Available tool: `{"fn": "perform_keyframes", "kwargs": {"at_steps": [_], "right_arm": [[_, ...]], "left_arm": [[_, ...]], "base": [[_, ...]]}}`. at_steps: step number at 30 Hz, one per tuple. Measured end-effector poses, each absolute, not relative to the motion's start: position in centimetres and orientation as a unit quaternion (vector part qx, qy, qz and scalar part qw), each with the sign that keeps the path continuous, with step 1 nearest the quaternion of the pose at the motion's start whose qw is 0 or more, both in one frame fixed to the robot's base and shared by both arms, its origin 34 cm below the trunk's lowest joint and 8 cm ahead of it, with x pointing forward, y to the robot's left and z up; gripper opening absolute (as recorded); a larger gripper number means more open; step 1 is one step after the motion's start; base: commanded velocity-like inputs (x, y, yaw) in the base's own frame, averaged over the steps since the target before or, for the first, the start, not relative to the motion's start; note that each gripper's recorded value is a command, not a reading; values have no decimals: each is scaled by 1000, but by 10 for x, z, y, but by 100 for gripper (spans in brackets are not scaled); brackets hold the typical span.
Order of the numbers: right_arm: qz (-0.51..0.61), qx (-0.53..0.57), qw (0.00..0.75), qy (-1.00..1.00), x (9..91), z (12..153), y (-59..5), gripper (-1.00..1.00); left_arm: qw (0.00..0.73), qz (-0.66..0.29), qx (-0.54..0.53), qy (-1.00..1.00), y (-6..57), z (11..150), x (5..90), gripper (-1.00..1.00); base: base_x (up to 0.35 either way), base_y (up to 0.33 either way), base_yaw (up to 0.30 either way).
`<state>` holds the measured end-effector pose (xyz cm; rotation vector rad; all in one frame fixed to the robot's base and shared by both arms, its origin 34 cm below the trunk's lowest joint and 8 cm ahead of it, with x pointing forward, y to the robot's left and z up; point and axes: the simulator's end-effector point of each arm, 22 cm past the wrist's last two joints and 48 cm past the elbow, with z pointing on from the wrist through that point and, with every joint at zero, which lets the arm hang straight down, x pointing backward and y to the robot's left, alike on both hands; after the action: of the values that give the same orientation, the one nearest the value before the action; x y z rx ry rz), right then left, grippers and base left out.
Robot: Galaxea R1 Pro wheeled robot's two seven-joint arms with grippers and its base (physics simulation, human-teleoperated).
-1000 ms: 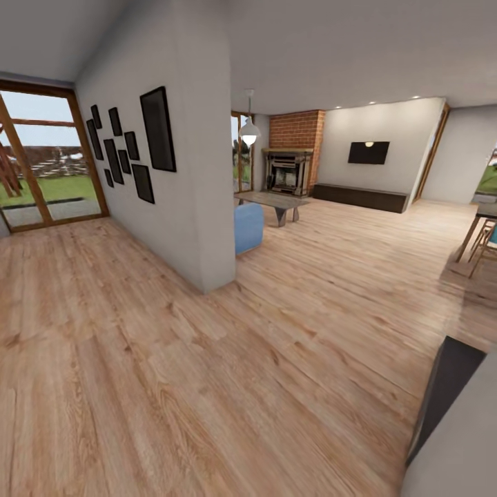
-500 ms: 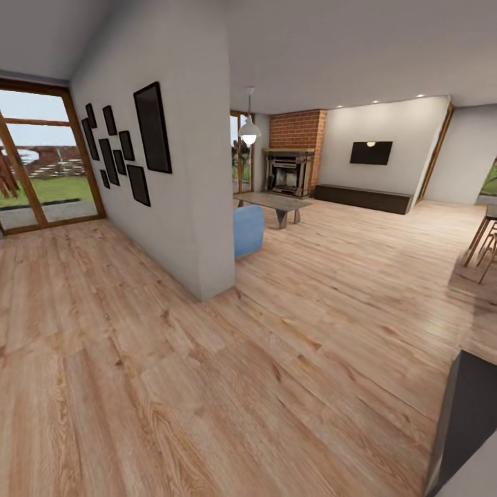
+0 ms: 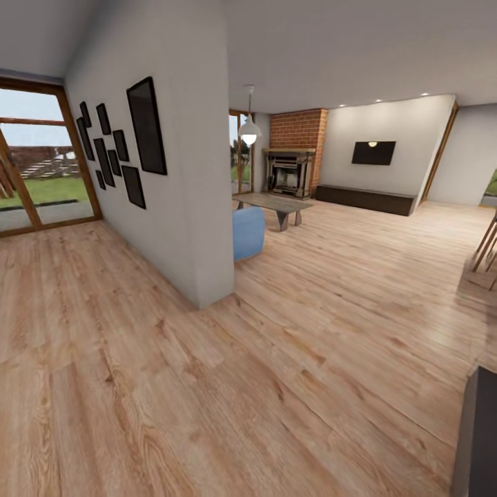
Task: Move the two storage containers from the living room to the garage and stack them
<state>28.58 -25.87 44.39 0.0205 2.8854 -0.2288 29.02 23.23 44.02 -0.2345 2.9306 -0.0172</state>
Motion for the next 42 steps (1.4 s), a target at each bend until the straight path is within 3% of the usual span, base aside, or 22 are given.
{"fn": "perform_keyframes", "kwargs": {"at_steps": [8,30,42], "right_arm": [[-78,7,123,989,286,444,-259,100],[-78,8,123,989,286,444,-257,100],[-78,8,122,989,285,444,-257,100]], "left_arm": [[101,-6,-79,992,232,440,290,100],[101,-6,-79,992,232,440,290,100],[101,-6,-79,992,232,440,290,100]], "base": [[321,0,-29],[321,0,-223],[321,0,-25]]}}
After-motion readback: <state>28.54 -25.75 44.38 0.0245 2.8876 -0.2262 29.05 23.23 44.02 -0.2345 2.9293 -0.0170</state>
